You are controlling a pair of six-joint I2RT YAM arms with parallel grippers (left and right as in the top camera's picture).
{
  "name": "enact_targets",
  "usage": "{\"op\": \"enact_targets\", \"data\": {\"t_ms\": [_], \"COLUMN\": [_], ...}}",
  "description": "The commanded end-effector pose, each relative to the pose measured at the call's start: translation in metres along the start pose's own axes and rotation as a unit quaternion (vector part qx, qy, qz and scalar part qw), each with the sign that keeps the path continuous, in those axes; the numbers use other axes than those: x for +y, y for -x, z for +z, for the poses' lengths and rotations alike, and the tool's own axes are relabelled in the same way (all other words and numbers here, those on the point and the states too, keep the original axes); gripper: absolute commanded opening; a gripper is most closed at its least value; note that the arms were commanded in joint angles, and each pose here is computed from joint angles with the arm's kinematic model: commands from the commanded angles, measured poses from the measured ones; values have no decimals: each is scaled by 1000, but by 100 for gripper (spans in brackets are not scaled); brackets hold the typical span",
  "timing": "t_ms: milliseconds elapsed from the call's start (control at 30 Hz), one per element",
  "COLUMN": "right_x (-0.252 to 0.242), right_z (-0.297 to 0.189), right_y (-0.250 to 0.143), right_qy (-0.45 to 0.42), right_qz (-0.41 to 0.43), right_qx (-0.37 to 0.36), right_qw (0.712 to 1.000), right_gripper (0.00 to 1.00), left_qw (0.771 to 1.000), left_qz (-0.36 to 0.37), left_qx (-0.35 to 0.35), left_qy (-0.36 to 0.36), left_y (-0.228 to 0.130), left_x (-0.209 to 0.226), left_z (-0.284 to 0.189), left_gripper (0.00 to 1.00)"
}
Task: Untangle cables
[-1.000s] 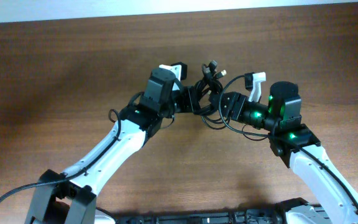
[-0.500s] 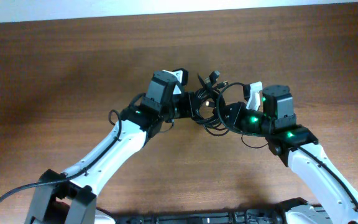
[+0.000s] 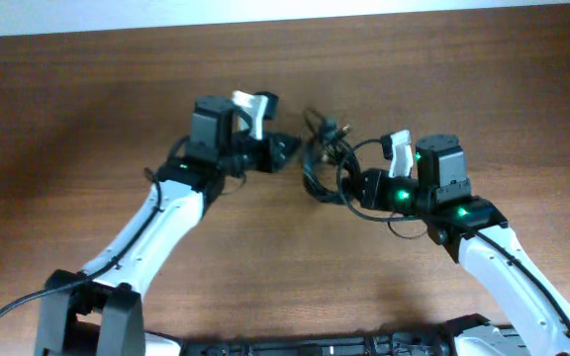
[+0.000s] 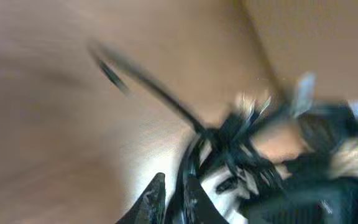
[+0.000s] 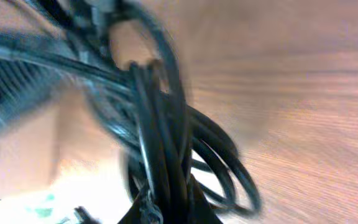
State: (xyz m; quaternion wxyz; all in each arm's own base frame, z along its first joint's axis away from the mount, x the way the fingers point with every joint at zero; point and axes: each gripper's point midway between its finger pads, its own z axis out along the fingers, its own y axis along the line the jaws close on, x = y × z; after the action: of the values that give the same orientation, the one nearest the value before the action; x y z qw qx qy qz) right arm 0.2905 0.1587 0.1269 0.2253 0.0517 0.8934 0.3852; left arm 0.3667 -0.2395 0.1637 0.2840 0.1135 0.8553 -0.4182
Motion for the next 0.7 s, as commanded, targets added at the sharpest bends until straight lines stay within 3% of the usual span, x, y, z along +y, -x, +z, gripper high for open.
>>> {"op": "enact_targets", "data": {"t_ms": [0, 100, 133, 167, 233, 567, 667], "right_x": [-20, -20, -20, -20, -18, -3, -3], "right_z": [1, 1, 2, 2, 2, 2, 2], "right_y": [-1, -1, -1, -2, -2, 0, 0], "right_qy": [-36, -36, -35, -34, -31, 10, 9], "right_qz": [-3, -3, -3, -3, -4, -16, -16], "right_qx": [-7, -6, -6, -5, -4, -1, -1], "right_qw": [999, 999, 999, 999, 1000, 1000, 1000], "right_gripper": [4, 4, 4, 4, 4, 4, 4], "left_qw": [991, 988, 988, 989, 994, 993, 992], "left_qz": [3, -15, -18, -20, -15, 34, 40], "left_qx": [-55, -36, -28, -16, 6, 71, 85], "left_qy": [120, 152, 152, 145, 112, 86, 86], "left_y": [28, 16, 12, 5, -5, -52, -64], "left_x": [48, 61, 60, 56, 38, 4, 3], "left_z": [-23, -25, -25, -22, -13, 41, 54], "left_gripper": [11, 10, 19, 37, 44, 34, 24]}}
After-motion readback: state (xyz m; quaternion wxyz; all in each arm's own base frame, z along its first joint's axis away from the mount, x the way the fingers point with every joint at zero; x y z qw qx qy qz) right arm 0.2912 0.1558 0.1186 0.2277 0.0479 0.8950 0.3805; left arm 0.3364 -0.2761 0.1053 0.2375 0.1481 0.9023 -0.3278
